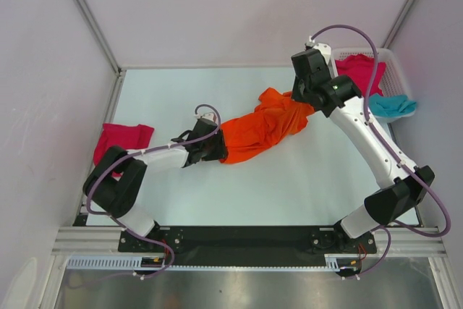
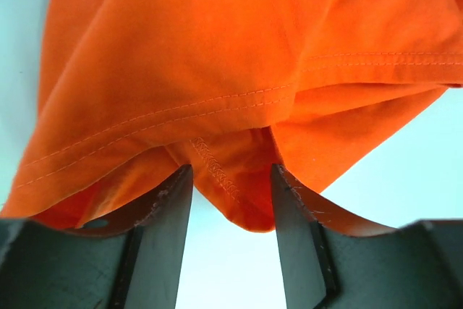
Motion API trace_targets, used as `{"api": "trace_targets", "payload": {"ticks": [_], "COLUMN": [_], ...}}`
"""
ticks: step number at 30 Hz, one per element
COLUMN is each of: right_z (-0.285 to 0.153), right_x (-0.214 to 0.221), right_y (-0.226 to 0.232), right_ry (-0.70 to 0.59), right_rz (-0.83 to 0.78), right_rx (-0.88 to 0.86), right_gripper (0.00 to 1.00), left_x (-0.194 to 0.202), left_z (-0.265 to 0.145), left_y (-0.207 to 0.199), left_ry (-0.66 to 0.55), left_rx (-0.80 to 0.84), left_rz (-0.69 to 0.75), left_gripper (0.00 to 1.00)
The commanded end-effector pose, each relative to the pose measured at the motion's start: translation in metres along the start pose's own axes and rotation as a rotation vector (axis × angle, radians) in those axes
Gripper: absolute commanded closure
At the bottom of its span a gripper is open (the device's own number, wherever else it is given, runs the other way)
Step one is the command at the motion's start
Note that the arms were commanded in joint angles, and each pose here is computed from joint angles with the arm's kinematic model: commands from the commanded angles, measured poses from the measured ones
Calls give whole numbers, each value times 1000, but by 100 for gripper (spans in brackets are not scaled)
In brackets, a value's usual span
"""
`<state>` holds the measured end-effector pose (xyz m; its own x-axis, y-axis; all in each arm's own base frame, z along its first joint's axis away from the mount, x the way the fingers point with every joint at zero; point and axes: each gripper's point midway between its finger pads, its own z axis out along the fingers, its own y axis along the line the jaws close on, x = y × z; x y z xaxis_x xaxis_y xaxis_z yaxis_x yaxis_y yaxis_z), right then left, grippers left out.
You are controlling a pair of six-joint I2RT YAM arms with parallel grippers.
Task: Fold and stack the t-shirts
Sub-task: Flatten out the tshirt
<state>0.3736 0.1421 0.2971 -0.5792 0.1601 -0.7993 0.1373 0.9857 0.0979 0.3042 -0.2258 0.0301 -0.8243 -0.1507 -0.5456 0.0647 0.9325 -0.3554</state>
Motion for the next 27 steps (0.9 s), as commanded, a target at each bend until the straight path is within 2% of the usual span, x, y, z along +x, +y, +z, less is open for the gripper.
{"api": "trace_targets", "payload": {"ticks": [1, 6, 21, 27], "right_z": [3, 2, 15, 21], "right_x": [-5, -5, 2, 7], "right_y": [-2, -5, -9, -5], "right_ry": [-22, -23, -4, 10], "right_rz": [11, 4, 4, 2], "right_rx": [13, 25, 44, 36], "right_gripper": [100, 100, 100, 100], "left_x": [-12, -10, -26, -16], "left_z": [-8, -6, -25, -12], "left_y": [-2, 1, -1, -15], "left_ry": [-51, -55, -182, -136], "left_rx": [-9, -26, -61, -28], "left_rz": [6, -20, -77, -56], "left_gripper": [47, 48, 56, 57]}}
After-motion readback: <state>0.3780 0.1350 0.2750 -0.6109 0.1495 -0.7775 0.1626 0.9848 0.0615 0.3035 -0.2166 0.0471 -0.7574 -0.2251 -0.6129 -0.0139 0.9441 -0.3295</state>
